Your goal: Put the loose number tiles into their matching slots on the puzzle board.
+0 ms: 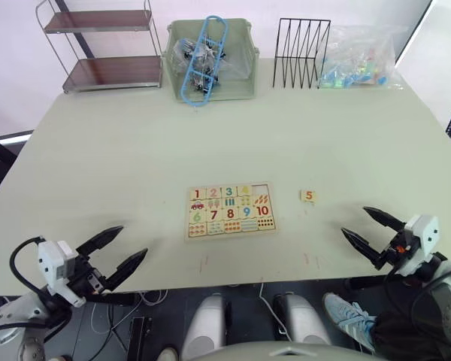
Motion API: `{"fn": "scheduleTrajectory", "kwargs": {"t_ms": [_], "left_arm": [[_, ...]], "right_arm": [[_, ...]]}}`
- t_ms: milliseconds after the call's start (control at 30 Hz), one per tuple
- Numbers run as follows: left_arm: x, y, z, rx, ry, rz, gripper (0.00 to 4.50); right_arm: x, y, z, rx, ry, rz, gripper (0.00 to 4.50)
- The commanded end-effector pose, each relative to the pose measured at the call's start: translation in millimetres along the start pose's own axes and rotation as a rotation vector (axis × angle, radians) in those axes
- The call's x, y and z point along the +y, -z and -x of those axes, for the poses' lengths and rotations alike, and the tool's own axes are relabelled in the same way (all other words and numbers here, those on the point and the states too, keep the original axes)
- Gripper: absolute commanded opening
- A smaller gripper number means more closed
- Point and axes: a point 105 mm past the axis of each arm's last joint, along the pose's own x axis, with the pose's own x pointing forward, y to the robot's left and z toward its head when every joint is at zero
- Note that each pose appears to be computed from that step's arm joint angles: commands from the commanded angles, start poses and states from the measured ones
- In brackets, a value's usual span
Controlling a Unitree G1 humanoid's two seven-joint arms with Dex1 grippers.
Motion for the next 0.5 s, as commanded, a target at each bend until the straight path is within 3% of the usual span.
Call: {"fn": "scheduleTrajectory", "kwargs": {"t_ms": [33,500], "left_arm": [[-4,-11,-4,-0.012,0.069,-0.052,4.50],[-6,-29,-16,-0.009,0.291,-0.086,4.50]], "right_arm": [[0,-9,-1,-0.022,-0.040,0.033,4.38],[-5,-26,-20,0.037,-0.215,0.102,4.38]]}}
